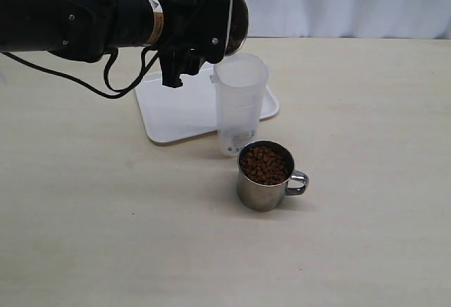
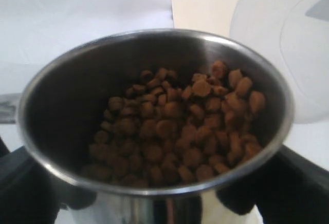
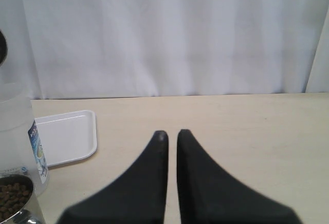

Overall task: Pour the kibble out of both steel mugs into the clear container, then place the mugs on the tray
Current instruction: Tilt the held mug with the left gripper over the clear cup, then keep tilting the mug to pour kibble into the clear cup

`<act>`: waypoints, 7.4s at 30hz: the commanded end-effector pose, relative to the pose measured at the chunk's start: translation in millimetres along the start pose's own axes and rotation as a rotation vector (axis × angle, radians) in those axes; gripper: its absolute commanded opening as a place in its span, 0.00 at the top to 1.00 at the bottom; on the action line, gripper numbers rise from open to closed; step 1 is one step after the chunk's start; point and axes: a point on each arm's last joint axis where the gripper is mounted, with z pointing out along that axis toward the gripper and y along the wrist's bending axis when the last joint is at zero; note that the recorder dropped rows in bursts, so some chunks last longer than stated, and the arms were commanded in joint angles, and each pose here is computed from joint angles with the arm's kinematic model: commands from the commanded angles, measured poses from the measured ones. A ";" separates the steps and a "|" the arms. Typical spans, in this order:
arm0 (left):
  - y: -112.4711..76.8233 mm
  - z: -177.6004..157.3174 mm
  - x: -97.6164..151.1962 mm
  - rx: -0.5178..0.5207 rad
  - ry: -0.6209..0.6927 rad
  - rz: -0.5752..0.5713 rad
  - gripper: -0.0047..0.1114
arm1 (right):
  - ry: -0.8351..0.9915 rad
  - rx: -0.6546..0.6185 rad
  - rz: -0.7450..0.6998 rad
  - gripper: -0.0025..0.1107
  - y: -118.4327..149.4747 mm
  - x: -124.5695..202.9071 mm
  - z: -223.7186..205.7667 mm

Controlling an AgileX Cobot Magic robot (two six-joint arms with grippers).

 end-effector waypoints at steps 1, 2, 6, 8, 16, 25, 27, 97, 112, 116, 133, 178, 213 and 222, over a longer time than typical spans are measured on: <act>5.6 -2.2 -1.4 -0.019 0.001 0.012 0.96 | -0.001 -0.002 -0.010 0.94 0.1 1.2 0.0; 5.6 -2.2 -1.4 -0.019 0.001 0.012 0.96 | -0.001 -0.002 -0.010 0.94 0.1 1.2 0.0; 5.8 -2.3 -0.9 -0.021 0.007 0.059 0.96 | -0.001 -0.002 -0.010 0.94 0.1 1.2 0.0; 5.8 -2.3 -0.9 -0.020 0.007 0.064 0.96 | -0.001 -0.002 -0.010 0.94 0.1 1.2 0.0; 6.0 -2.3 -0.9 -0.021 0.008 0.116 0.96 | -0.001 -0.002 -0.010 0.94 0.1 1.2 0.0; 6.0 -2.3 -0.9 -0.021 0.008 0.146 0.96 | -0.001 -0.002 -0.010 0.94 0.1 1.2 0.0; 6.0 -2.3 -0.8 -0.021 0.010 0.150 0.96 | -0.001 -0.002 -0.010 0.94 0.1 1.2 0.0; 7.2 -6.7 -21.4 -0.086 0.158 0.221 0.96 | -0.001 -0.002 -0.010 0.94 0.1 1.2 0.0; 6.6 -7.2 -25.2 -0.090 0.157 0.216 0.96 | -0.001 -0.002 -0.010 0.94 0.1 1.2 0.0; 6.5 -7.2 -26.0 -0.088 0.156 0.231 0.96 | -0.001 -0.002 -0.010 0.94 0.1 1.2 0.0; 6.4 -9.2 -31.6 -0.101 0.191 0.285 0.96 | -0.001 -0.002 -0.010 0.94 0.1 1.2 0.0; 6.3 -10.9 -35.8 -0.094 0.225 0.465 0.96 | -0.001 -0.002 -0.010 0.94 0.1 1.2 0.0; 6.1 -10.8 -36.1 -0.086 0.224 0.531 0.96 | -0.001 -0.002 -0.010 0.94 0.1 1.2 0.0; 4.9 -11.7 -42.5 -0.096 0.211 0.482 0.96 | -0.001 -0.002 -0.010 0.94 0.1 1.2 0.0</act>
